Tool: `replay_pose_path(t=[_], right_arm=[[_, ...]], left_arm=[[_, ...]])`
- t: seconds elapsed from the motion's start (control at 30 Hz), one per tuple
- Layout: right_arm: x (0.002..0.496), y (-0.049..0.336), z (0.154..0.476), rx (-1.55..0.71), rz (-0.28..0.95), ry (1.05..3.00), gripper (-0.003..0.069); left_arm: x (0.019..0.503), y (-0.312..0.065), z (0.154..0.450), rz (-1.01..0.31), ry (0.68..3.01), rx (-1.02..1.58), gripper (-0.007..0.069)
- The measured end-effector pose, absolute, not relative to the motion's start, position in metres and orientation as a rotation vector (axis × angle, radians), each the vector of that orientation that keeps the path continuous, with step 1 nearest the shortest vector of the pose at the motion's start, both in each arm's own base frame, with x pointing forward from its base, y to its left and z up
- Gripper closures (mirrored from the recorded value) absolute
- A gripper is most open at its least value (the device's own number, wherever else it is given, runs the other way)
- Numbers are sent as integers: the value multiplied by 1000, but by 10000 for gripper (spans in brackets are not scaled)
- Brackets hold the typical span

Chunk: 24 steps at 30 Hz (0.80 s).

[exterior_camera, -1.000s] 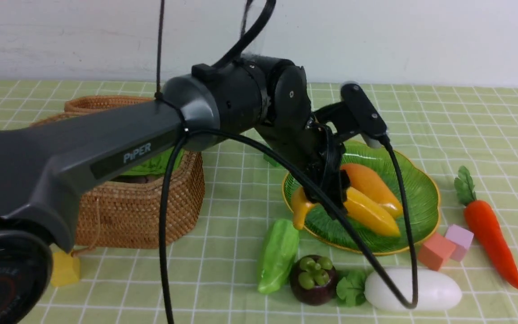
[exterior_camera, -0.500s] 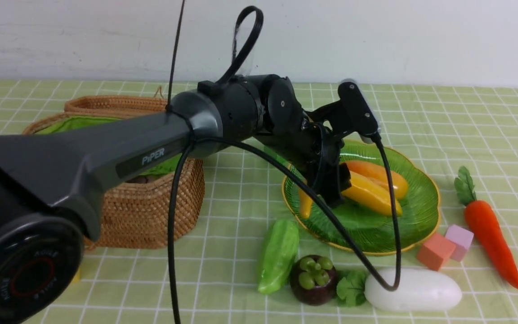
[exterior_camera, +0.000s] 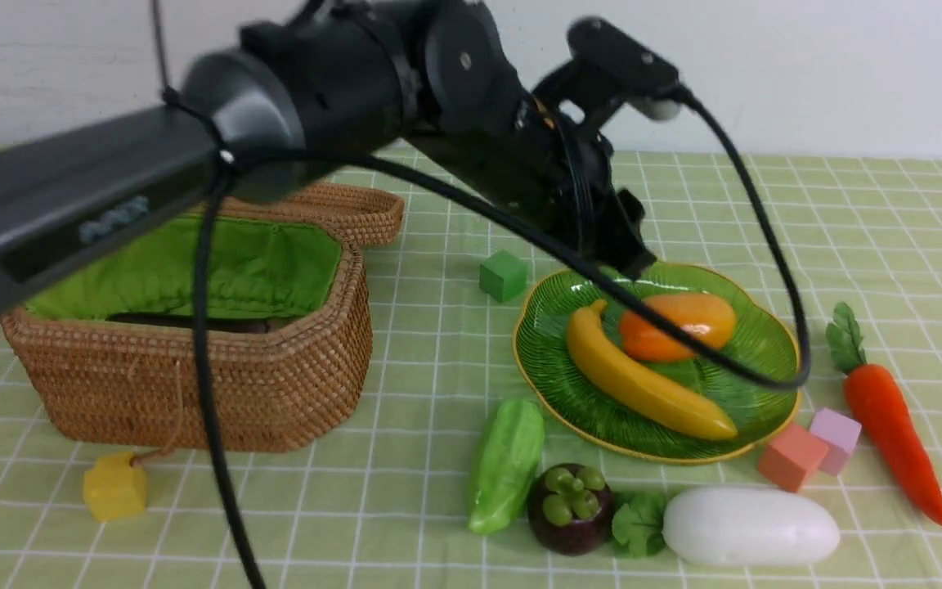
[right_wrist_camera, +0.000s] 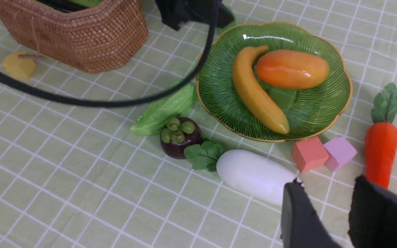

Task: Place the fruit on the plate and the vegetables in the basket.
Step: Take a chayote with your left arm and place it on the basket on the left.

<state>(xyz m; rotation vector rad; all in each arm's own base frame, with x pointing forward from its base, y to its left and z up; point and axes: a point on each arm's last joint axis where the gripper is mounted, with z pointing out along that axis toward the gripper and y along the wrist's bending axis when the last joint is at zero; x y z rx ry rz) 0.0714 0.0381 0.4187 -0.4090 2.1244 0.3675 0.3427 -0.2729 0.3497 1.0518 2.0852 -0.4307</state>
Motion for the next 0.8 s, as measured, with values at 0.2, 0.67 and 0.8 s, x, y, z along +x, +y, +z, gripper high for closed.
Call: replay_pose_path(t=[0.2,0.67,0.8], right_arm=[[70,40,418,-416,394,2139,428],[70,41,419,-447,391,2114,497],[70,42,419,-463,397,2107,534]], left_arm=[[293,-227,419,-407,2192,861,638],[190,-146,381,-419,2258,660,638],[174,-135,361,-451,2230,632,638]])
